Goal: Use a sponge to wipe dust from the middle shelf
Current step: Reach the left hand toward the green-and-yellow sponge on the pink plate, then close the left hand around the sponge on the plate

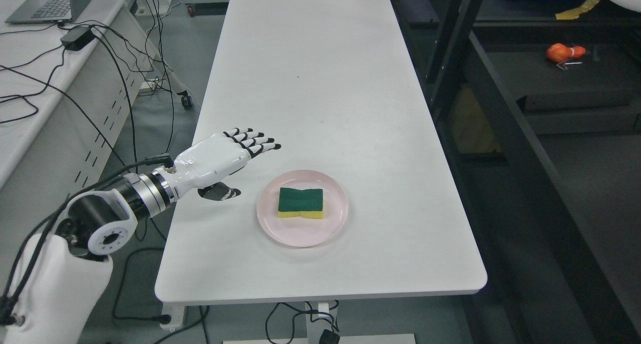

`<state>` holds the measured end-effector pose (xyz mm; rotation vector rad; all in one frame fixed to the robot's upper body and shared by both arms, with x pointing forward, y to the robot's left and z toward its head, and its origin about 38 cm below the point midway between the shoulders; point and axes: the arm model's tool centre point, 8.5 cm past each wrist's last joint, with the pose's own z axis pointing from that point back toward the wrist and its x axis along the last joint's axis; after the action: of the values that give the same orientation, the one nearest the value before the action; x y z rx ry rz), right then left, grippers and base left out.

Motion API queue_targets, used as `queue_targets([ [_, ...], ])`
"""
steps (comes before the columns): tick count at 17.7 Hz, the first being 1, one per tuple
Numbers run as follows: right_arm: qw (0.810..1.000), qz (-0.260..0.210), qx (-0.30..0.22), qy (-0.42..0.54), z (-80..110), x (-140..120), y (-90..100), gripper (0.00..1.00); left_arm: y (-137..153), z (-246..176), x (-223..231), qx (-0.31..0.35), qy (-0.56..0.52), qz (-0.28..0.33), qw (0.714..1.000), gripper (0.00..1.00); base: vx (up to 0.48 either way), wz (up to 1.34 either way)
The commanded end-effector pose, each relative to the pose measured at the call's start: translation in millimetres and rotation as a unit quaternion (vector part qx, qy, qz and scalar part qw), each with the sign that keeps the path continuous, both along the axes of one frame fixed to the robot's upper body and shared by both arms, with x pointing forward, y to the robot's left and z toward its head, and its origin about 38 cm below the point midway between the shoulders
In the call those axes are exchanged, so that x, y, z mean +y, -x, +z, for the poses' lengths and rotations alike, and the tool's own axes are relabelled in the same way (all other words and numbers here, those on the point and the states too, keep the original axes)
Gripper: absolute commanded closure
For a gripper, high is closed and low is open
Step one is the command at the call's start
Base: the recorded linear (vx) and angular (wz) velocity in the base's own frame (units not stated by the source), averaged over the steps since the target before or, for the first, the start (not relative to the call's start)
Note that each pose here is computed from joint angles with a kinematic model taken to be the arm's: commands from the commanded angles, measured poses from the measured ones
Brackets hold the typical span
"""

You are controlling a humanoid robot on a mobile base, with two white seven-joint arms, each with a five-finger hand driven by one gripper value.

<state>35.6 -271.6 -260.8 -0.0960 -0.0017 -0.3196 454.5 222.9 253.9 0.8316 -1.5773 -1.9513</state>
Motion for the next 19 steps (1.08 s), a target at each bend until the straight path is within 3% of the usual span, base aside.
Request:
queue_targets([
  [1,1.0,0.001,-0.008,0.012,1.3,-13,-5.8,0.0,-22,-42,-28,0.032,-0.213,-0.042,0.976,0.06,0.0,0.0],
  [8,1.0,0.0,-0.008,0.012,1.3,-13,-5.8,0.0,-17,-75,-102,0.057,-0.199,-0.106,0.973,0.07,0.0,0.0],
  [19,1.0,0.0,-0.008,0.012,1.3,-13,-5.8,0.0,-15,-79,-129,0.06,-0.191,-0.119,0.973,0.13,0.0,0.0],
])
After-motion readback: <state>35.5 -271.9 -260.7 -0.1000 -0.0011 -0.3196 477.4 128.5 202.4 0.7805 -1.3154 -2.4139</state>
